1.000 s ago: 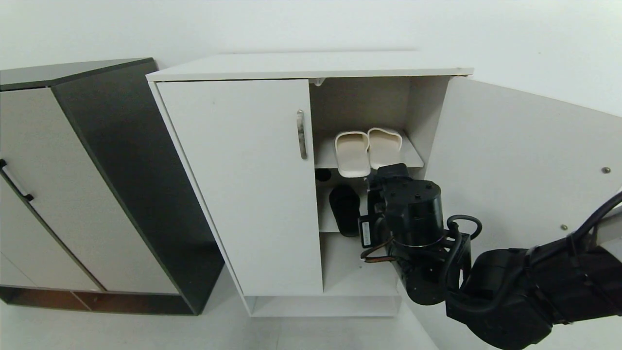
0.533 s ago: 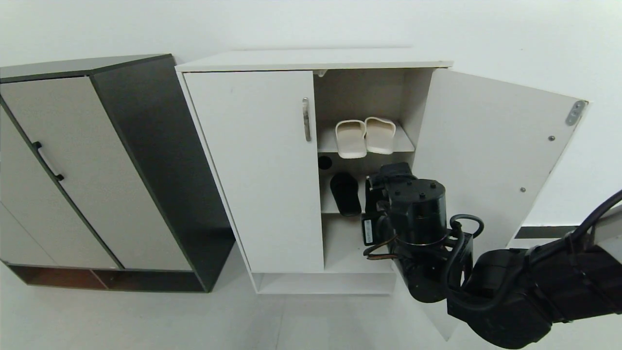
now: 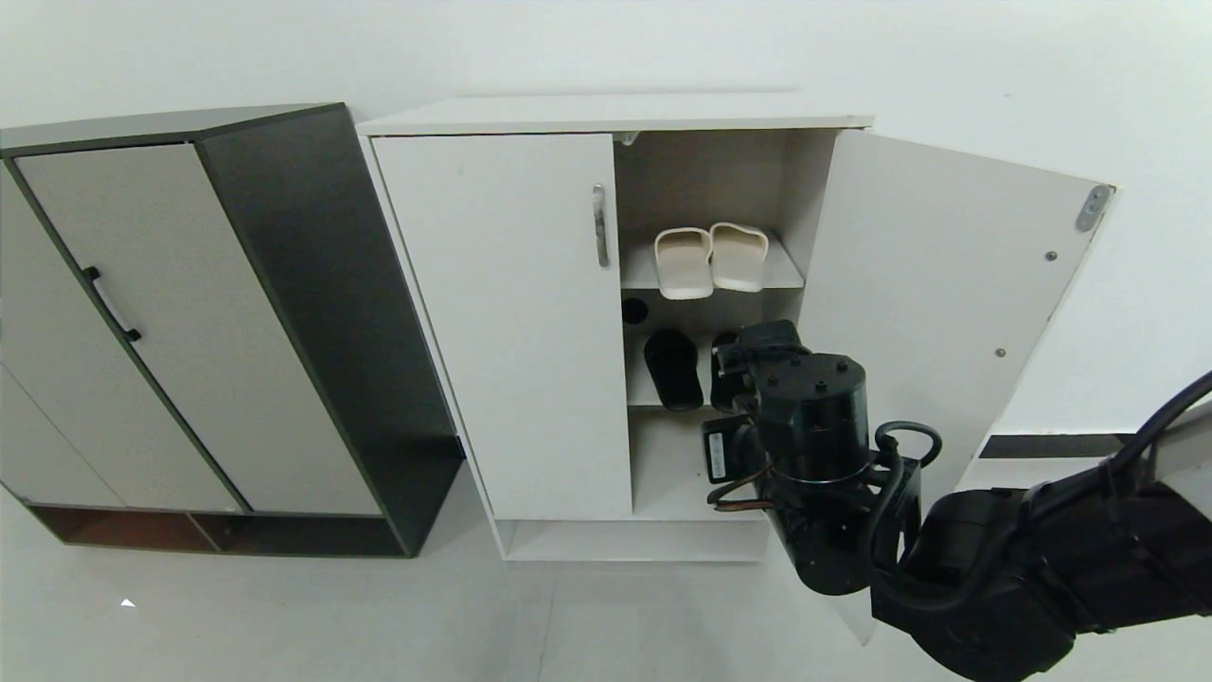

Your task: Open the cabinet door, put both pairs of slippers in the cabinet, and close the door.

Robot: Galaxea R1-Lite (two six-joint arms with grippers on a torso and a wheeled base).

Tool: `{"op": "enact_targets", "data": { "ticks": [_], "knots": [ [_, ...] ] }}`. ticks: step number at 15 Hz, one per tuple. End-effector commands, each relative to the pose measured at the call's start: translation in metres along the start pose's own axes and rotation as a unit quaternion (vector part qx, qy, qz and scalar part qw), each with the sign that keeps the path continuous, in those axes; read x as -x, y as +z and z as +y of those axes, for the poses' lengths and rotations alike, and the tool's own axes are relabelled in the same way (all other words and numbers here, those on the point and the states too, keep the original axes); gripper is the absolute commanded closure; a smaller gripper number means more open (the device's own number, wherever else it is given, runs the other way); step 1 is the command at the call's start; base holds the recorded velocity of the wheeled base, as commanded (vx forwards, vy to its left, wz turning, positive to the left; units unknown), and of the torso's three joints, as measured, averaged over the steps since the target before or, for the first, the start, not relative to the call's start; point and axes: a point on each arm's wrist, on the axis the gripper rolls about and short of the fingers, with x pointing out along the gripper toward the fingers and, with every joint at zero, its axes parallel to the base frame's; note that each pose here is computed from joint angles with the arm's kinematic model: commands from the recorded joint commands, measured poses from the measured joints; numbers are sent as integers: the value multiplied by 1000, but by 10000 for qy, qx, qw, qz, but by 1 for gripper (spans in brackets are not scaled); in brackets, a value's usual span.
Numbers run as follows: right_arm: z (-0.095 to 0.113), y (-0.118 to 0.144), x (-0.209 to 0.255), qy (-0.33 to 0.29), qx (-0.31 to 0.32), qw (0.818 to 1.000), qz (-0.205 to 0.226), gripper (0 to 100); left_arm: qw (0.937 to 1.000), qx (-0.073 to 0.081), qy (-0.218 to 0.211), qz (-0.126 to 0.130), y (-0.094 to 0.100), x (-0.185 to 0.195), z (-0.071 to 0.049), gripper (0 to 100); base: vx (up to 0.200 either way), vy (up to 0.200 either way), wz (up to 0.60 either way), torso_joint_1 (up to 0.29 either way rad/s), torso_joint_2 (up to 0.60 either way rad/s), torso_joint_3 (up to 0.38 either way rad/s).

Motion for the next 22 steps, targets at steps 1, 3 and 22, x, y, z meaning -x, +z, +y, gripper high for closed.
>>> {"op": "enact_targets", "data": {
  "ticks": [1,3,22],
  "knots": [
    [0,0,0,-4,0,10000,1,100,10000,0,6,0,0,0,0,100,0,0,0,0,0,0],
    [0,0,0,-4,-8,10000,1,100,10000,0,6,8,0,0,0,100,0,0,0,0,0,0],
    [-4,4,4,-1,-23,10000,-37,100,10000,15,29,0,0,0,0,100,0,0,0,45,-206,-164]
  ]
}}
